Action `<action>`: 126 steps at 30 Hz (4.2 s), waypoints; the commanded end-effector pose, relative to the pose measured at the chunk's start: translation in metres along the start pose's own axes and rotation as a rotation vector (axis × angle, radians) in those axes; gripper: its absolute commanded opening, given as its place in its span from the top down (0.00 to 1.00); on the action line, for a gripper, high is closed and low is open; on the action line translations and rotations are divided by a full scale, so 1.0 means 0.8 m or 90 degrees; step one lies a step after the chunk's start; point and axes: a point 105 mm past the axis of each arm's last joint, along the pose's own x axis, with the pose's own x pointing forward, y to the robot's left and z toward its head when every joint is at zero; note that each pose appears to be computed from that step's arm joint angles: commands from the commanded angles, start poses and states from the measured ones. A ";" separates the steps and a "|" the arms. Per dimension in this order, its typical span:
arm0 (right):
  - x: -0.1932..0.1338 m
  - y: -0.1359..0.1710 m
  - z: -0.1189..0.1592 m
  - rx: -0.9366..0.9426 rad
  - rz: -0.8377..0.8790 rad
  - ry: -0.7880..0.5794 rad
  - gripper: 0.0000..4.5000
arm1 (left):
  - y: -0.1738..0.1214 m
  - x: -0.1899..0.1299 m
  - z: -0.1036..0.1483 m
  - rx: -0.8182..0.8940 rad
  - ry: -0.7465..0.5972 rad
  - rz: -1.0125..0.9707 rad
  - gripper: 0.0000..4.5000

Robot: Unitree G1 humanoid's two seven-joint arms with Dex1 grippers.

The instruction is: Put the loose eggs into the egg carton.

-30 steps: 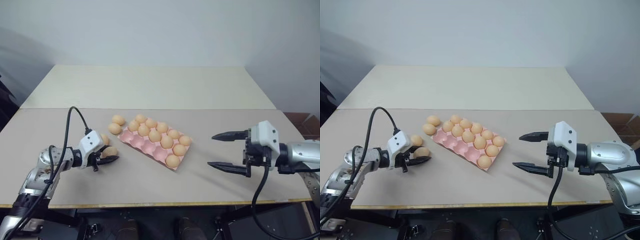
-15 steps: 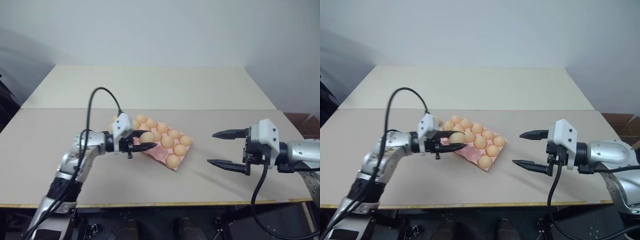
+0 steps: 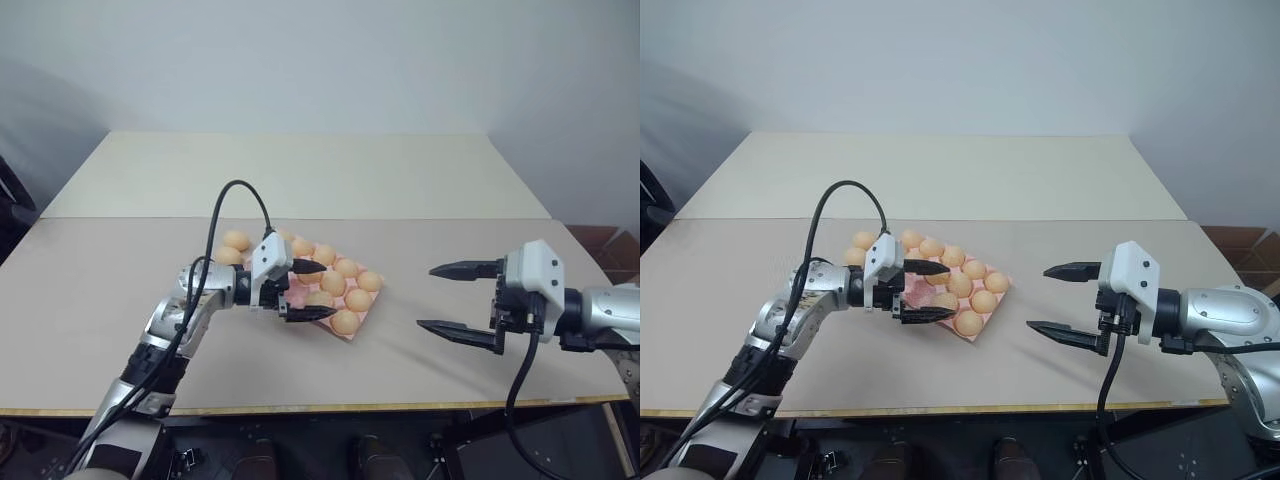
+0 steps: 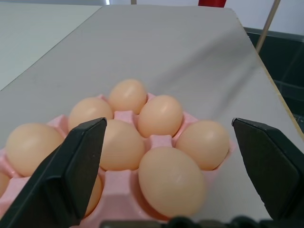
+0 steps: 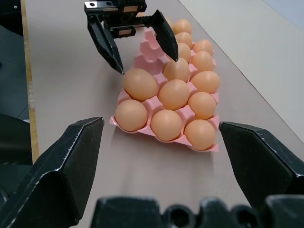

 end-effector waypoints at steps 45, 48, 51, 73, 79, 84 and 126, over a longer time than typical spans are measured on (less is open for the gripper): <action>0.002 -0.017 0.049 0.008 0.070 -0.119 0.00 | 0.070 -0.179 -0.076 -0.223 0.219 0.520 0.01; 0.001 -0.016 0.049 0.009 0.066 -0.118 0.00 | 0.069 -0.174 -0.086 -0.241 0.242 0.520 0.01; 0.000 -0.016 0.049 0.011 0.062 -0.118 0.00 | 0.067 -0.169 -0.099 -0.256 0.274 0.517 0.01; 0.000 -0.018 0.045 0.013 0.035 -0.114 0.00 | 0.044 -0.094 0.032 -0.037 0.063 0.277 0.60; 0.000 -0.017 0.045 0.009 0.024 -0.117 0.00 | 0.023 -0.040 0.029 -0.026 0.047 0.130 0.60; -0.004 -0.014 0.045 0.010 0.009 -0.114 0.00 | 0.025 -0.018 0.019 -0.034 0.057 0.098 0.60; -0.007 -0.023 0.038 0.011 0.038 -0.112 0.00 | -0.021 -0.278 -0.005 -0.079 0.125 0.457 0.00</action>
